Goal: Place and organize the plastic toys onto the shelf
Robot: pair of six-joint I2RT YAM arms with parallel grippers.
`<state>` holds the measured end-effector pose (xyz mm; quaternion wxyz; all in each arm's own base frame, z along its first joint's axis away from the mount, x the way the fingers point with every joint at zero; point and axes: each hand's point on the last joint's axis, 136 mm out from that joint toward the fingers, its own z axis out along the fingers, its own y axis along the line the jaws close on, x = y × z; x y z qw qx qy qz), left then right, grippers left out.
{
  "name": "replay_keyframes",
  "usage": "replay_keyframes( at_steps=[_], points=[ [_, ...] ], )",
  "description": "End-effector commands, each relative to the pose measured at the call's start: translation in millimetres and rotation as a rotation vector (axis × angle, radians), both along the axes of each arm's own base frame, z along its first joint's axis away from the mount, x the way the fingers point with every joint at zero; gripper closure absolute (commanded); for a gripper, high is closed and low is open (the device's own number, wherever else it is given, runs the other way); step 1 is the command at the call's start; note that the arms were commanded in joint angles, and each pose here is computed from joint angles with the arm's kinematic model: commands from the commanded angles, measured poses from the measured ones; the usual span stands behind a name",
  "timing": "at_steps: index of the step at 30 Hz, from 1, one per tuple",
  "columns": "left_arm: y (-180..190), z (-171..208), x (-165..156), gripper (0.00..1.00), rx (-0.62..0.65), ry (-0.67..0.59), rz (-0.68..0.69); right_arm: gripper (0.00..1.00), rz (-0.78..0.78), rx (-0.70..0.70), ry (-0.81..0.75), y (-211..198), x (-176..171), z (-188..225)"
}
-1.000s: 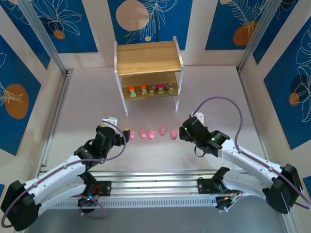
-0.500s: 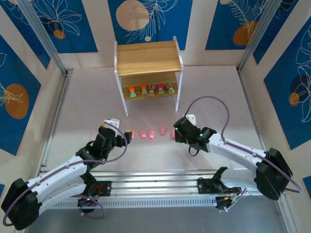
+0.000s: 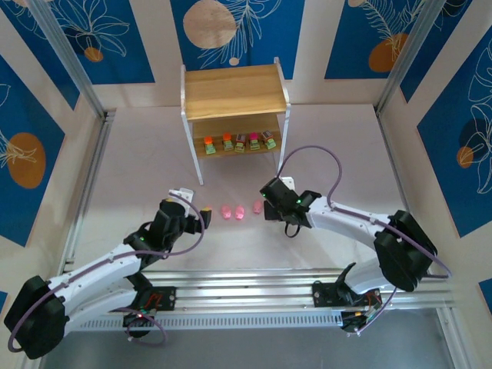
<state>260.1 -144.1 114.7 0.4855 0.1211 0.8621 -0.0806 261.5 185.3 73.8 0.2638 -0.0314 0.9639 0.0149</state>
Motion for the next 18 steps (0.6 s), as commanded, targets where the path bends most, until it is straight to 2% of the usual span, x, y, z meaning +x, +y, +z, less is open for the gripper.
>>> replay_keyframes(
  at_steps=[1,18],
  points=[
    [-0.1,6.7,2.3,0.0,-0.029,-0.022,-0.001,0.32,0.018,0.032,0.013,15.4,3.8,2.1],
    [3.4,6.7,3.1,0.0,-0.038,-0.019,0.014,0.42,0.027,-0.007,0.09,24.5,2.7,-26.6]
  ],
)
